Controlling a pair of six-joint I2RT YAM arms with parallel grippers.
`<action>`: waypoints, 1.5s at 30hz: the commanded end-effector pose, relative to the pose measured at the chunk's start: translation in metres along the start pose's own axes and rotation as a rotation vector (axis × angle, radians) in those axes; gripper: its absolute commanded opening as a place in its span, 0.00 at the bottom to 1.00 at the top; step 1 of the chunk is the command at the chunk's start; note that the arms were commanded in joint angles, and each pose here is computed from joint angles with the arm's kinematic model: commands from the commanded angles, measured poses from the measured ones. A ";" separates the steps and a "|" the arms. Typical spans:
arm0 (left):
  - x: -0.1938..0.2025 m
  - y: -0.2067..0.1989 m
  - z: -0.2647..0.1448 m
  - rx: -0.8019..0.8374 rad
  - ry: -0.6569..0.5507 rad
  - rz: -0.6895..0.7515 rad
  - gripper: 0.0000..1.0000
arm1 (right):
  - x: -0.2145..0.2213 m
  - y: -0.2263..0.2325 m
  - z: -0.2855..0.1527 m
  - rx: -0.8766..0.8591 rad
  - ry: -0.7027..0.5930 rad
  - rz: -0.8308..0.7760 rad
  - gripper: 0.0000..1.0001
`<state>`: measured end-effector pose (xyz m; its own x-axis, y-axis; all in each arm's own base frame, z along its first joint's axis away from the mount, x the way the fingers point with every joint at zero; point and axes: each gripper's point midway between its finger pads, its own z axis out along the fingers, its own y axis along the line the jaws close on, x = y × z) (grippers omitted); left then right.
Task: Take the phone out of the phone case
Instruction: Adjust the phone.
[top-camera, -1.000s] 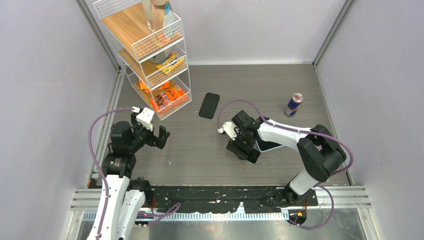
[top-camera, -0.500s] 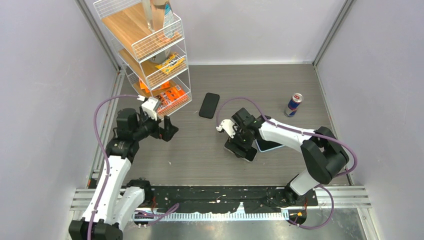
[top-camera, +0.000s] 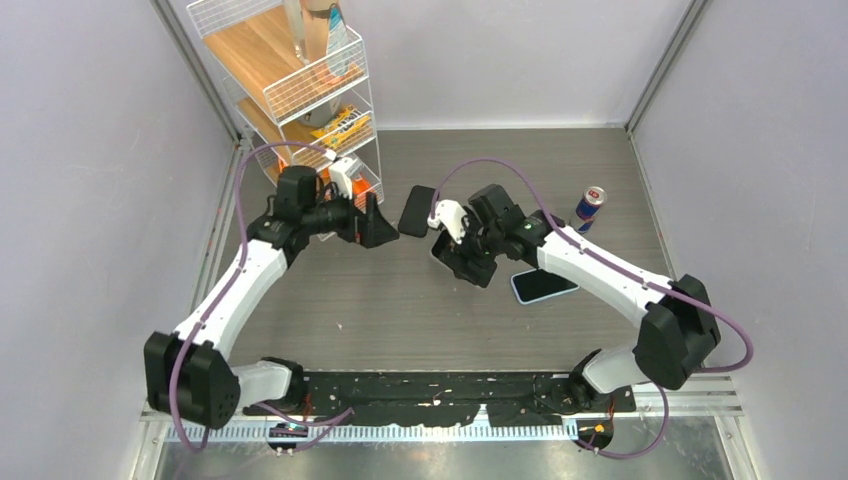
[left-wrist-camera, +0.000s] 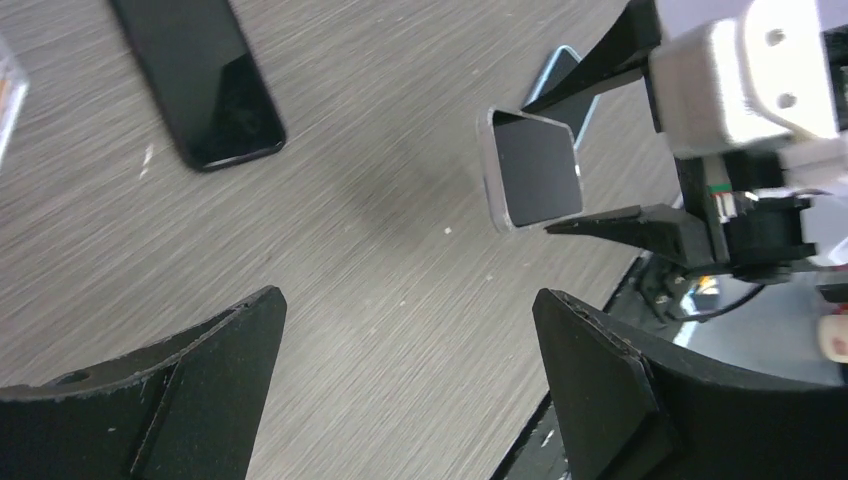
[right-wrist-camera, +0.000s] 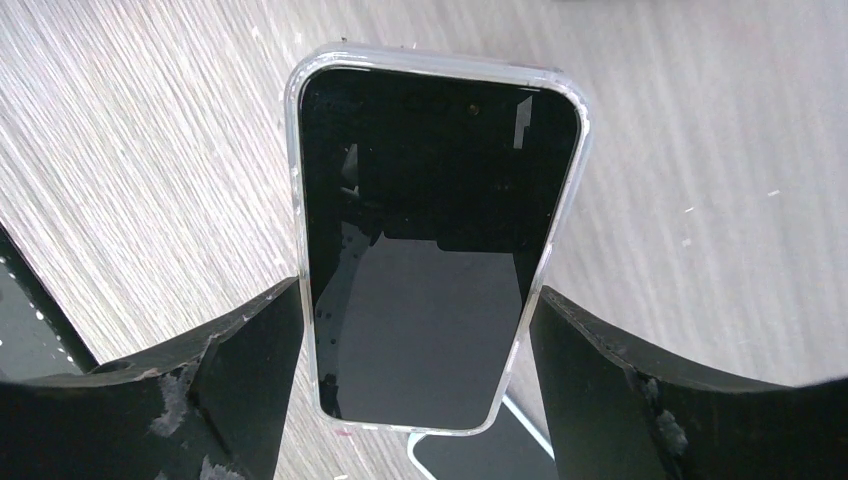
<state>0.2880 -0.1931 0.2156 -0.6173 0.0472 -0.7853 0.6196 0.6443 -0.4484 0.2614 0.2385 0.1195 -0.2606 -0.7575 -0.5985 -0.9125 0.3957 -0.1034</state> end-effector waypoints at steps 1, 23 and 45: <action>-0.025 -0.034 0.016 0.149 0.014 -0.075 0.99 | -0.065 -0.012 -0.044 0.063 -0.205 -0.041 0.05; -0.012 -0.082 0.087 0.328 0.214 -0.250 0.70 | -0.098 -0.020 -0.062 0.134 -0.287 -0.045 0.05; -0.005 -0.094 0.089 0.432 0.266 -0.151 0.00 | -0.080 -0.016 -0.067 0.154 -0.258 -0.039 0.71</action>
<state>0.2785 -0.3270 0.1961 -0.8863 0.1636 -0.4333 0.4623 0.3702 -0.8058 0.2793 0.2558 0.1855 -0.1870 -0.6846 -0.7045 -0.8693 0.4493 -0.2059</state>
